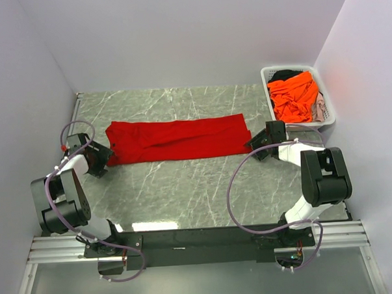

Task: Fold and stack the t-shirts
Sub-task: Fold the tshirt

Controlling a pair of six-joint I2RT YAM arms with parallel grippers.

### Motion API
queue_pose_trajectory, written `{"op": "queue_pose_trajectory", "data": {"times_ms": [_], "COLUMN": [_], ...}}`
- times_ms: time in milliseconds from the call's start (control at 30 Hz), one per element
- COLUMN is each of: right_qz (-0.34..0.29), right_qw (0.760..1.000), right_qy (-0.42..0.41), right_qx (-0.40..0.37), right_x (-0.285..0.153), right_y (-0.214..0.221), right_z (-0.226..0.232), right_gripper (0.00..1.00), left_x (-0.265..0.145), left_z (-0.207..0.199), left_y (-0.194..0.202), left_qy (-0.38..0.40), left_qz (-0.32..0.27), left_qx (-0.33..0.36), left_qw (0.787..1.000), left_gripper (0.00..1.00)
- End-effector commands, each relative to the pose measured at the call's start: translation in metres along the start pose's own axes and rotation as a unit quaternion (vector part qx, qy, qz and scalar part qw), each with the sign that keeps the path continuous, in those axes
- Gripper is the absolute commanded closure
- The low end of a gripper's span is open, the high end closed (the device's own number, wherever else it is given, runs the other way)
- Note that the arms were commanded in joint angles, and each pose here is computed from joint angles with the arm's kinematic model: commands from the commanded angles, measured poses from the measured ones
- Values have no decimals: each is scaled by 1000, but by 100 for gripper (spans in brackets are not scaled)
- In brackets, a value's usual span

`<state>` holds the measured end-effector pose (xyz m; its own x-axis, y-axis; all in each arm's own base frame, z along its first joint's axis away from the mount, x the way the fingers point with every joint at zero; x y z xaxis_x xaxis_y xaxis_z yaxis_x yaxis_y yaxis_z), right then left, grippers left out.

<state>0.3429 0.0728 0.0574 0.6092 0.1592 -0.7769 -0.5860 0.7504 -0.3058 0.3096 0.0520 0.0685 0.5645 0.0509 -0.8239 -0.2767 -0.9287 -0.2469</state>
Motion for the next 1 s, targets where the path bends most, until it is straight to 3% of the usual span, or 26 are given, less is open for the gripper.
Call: {"op": "queue_pose_trajectory", "data": {"times_ms": [0,300,400,500,533,633,967], "right_qz": [-6,3,9,12,10,5,-33], "right_qw": [1000,1000,999,999,999,999,995], "right_qy": [12,23,29,42,42,53,92], "right_qx": [12,8,9,14,12,4,-12], "right_x": [5,9,11,11,11,5,-23], "right_y": [-5,-12,-14,-17,-19,-23,-55], "right_z": [-3,0,0,-6,-7,-10,-25], "right_gripper": [46,57,70,92,96,100,100], "left_x": [2,8,7,5,2,-5,-28], "left_z": [-8,-6,-3,1,1,8,46], "left_y": [-5,-3,-2,-5,-7,-15,-33], "left_qy": [19,15,8,-5,-8,-27,-75], "left_qz": [-7,3,9,5,0,-12,-55], "left_qx": [-2,0,12,32,36,45,-2], "left_qw": [1000,1000,1000,999,999,999,996], "left_gripper": [24,40,54,73,84,99,99]}}
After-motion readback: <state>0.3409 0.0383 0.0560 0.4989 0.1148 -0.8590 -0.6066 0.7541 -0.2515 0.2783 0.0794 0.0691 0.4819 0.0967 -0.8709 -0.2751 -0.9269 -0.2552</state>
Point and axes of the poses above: each gripper's point midway between its finger pads, its own x axis out along the fingers, its own z axis along the line the jaws close on, y = z × x, the point moved 4 cm from there along -x, back along the fingers, and after that the axes turned 8 degrees about -x, right-handed, at the moved point
